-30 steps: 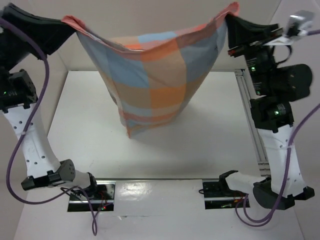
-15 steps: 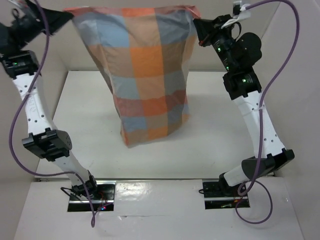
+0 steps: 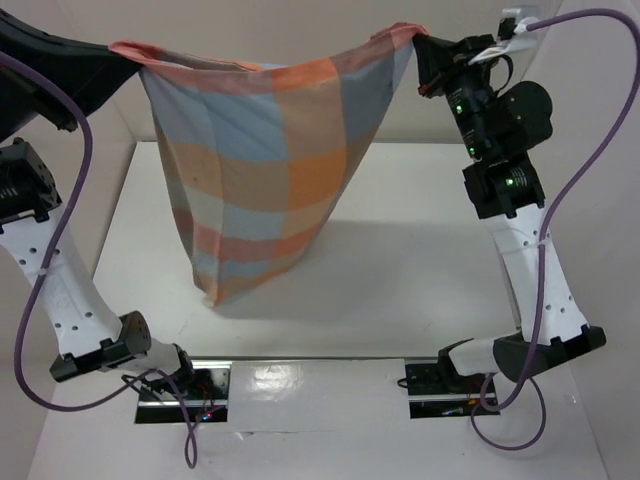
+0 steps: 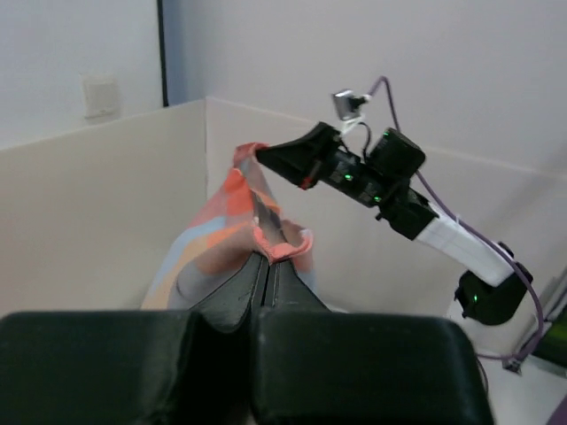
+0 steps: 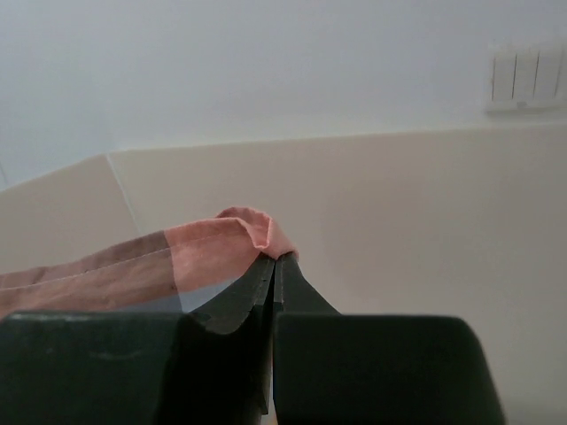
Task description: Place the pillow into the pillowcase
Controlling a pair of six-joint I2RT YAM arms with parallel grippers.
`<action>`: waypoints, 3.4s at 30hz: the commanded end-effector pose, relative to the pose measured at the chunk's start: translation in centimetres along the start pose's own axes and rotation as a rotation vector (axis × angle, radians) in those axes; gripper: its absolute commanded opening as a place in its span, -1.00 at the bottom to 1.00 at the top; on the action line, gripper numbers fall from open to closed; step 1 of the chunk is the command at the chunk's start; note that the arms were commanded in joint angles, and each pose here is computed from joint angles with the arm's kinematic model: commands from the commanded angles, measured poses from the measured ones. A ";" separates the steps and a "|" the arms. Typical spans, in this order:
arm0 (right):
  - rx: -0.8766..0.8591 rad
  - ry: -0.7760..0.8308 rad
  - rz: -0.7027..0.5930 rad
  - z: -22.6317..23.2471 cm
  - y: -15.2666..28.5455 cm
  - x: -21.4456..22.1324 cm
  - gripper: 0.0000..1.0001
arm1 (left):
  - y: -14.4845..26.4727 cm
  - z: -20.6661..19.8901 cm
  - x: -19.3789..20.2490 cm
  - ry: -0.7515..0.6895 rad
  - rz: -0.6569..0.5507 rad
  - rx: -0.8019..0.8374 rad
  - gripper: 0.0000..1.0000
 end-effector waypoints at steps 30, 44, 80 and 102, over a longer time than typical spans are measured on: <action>0.610 -0.178 0.430 -19.5 11.1 20.6 -1.00 | 1.6 9.1 16.1 0.429 0.222 -0.130 0.96; 0.699 -0.531 0.815 -23.0 13.5 36.8 -1.00 | 7.6 5.8 43.6 0.804 0.794 -0.404 1.00; 0.510 -0.334 0.972 -16.8 18.7 28.8 1.00 | 14.5 10.8 50.0 0.954 0.864 -0.872 -1.00; 0.635 -0.313 0.921 -18.8 12.1 35.3 0.69 | 5.0 26.9 40.0 0.601 0.713 -0.964 0.79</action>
Point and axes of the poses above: each gripper's point midway between its finger pads, its own y axis back along the fingers, its own z axis along the line the jaws close on, x = y × z, the point moved 2 cm from there along y, back along the fingers, and after that the axes turned 6 degrees about -y, right-handed, at the moved point
